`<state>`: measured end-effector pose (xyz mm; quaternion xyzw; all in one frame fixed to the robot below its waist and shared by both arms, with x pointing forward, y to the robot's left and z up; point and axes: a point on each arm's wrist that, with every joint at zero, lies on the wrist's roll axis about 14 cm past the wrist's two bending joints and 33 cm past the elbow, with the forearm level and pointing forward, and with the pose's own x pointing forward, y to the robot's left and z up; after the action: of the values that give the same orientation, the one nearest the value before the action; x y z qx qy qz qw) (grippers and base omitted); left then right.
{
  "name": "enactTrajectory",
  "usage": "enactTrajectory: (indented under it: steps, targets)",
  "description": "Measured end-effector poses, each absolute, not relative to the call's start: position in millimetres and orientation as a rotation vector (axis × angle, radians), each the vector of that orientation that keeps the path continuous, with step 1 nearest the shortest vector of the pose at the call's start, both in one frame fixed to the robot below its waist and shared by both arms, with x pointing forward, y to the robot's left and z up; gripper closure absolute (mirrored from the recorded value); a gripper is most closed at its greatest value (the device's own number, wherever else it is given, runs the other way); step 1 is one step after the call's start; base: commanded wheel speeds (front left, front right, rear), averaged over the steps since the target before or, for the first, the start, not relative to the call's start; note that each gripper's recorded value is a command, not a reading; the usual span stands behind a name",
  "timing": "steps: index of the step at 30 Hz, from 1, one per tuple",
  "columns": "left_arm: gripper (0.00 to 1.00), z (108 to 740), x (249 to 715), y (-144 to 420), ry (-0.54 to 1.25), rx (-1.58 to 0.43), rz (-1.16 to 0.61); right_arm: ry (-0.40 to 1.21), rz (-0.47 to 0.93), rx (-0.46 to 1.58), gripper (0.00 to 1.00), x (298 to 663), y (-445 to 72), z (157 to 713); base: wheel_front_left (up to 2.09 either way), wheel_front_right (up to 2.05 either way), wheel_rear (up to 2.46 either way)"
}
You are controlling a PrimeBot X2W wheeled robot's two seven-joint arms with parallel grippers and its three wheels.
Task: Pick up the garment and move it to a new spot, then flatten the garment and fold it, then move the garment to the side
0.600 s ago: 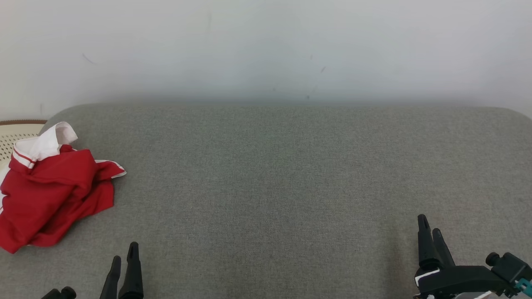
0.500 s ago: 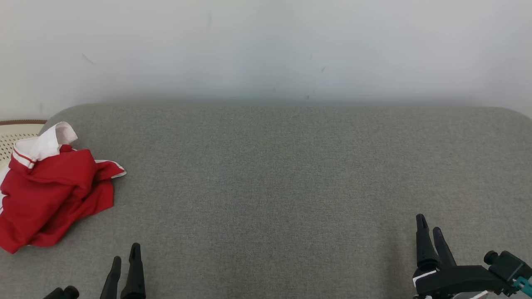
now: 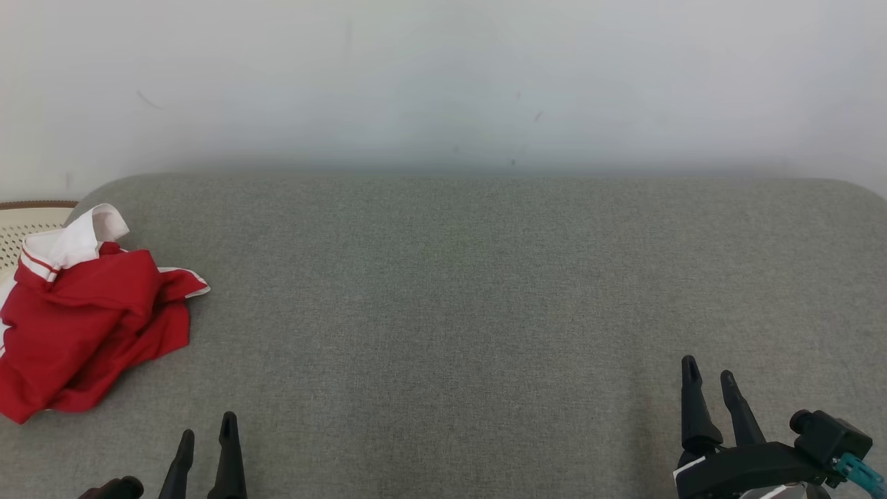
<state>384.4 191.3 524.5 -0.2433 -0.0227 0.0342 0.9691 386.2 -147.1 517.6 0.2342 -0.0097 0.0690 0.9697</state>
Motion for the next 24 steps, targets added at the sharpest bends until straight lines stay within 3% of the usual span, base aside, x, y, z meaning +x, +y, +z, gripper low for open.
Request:
enactTrajectory:
  steps: [11, 24]
  targets:
    - [0.00, 528, 382, 188, -0.072, -0.369, 0.065, -0.042, 0.155, 0.353, 0.00, 384, -143, 519, 0.00, 0.00, 0.00]
    - [0.00, 538, 377, 184, -0.120, -0.252, 0.053, -0.060, 0.157, 0.394, 0.00, 381, -140, 520, 0.00, 0.00, 0.00]
